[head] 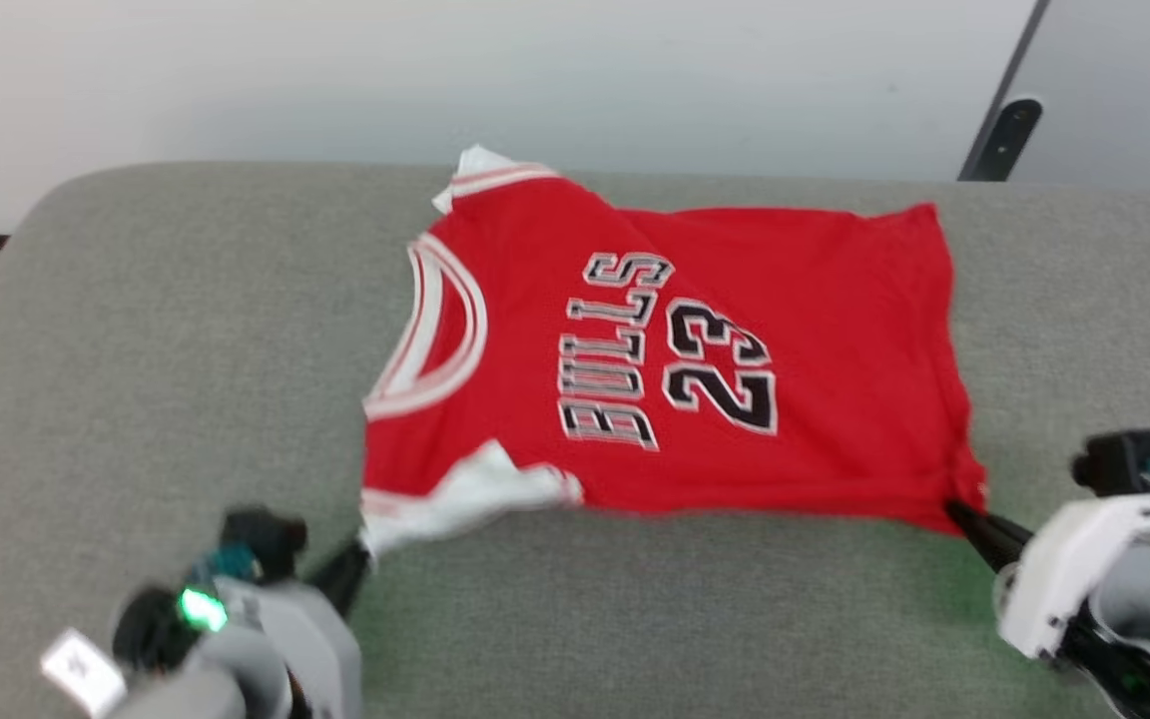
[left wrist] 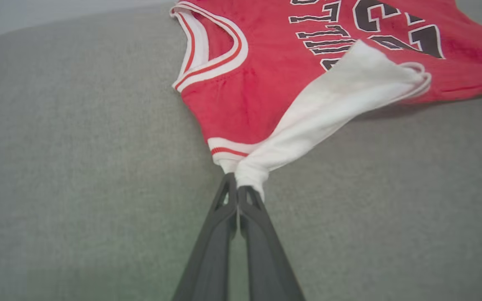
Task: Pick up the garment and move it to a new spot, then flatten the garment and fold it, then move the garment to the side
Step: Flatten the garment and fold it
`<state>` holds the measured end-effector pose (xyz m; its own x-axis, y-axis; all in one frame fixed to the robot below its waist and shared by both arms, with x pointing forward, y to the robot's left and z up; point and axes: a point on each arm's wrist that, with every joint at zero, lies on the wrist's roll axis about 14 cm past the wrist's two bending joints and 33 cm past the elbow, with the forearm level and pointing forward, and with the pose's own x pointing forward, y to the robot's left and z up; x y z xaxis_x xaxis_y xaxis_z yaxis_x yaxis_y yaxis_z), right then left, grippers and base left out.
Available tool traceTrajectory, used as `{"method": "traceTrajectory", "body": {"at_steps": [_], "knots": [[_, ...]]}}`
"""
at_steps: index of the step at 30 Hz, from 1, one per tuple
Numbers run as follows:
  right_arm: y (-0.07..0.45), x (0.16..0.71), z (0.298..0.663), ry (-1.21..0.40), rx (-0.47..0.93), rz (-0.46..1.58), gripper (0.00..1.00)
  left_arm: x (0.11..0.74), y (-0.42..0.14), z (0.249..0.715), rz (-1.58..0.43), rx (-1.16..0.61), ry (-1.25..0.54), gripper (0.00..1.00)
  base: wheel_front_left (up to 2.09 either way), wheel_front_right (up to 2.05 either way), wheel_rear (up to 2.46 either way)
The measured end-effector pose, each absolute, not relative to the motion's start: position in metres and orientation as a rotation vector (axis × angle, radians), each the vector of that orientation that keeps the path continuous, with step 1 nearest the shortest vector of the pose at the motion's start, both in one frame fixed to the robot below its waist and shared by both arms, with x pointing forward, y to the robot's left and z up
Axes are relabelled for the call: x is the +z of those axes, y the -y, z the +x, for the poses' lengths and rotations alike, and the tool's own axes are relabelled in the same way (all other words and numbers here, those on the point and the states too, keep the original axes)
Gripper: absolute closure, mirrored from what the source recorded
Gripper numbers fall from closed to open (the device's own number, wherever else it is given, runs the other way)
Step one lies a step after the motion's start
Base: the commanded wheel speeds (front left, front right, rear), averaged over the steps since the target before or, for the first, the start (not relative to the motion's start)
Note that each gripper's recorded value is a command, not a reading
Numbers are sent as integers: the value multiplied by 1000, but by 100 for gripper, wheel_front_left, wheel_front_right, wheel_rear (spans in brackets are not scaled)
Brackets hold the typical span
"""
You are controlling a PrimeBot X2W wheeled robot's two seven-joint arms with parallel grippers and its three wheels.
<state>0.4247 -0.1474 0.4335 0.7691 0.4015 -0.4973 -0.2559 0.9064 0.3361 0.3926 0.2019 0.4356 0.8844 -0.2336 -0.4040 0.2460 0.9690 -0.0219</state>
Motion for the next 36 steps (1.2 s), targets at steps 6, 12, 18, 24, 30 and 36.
{"method": "traceTrajectory", "body": {"at_steps": [6, 12, 18, 24, 30, 36], "knots": [[167, 410, 390, -742, 306, 308, 100, 424, -178, 323, -49, -275, -594, 100, 0, 0, 0], [181, 402, 362, -834, 244, 321, 100, 422, -165, 289, -120, -263, -696, 100, 0, 0, 0], [182, 416, 369, -839, 219, 292, 100, 440, -178, 309, -45, -268, -670, 100, 0, 0, 0], [181, 435, 402, -811, 212, 232, 100, 478, -188, 365, 71, -298, -568, 100, 0, 0, 0], [183, 440, 439, -811, 199, 170, 100, 492, -178, 417, 143, -373, -512, 100, 0, 0, 0], [180, 430, 472, -841, 200, 132, 100, 478, -169, 465, 147, -409, -545, 100, 0, 0, 0]]}}
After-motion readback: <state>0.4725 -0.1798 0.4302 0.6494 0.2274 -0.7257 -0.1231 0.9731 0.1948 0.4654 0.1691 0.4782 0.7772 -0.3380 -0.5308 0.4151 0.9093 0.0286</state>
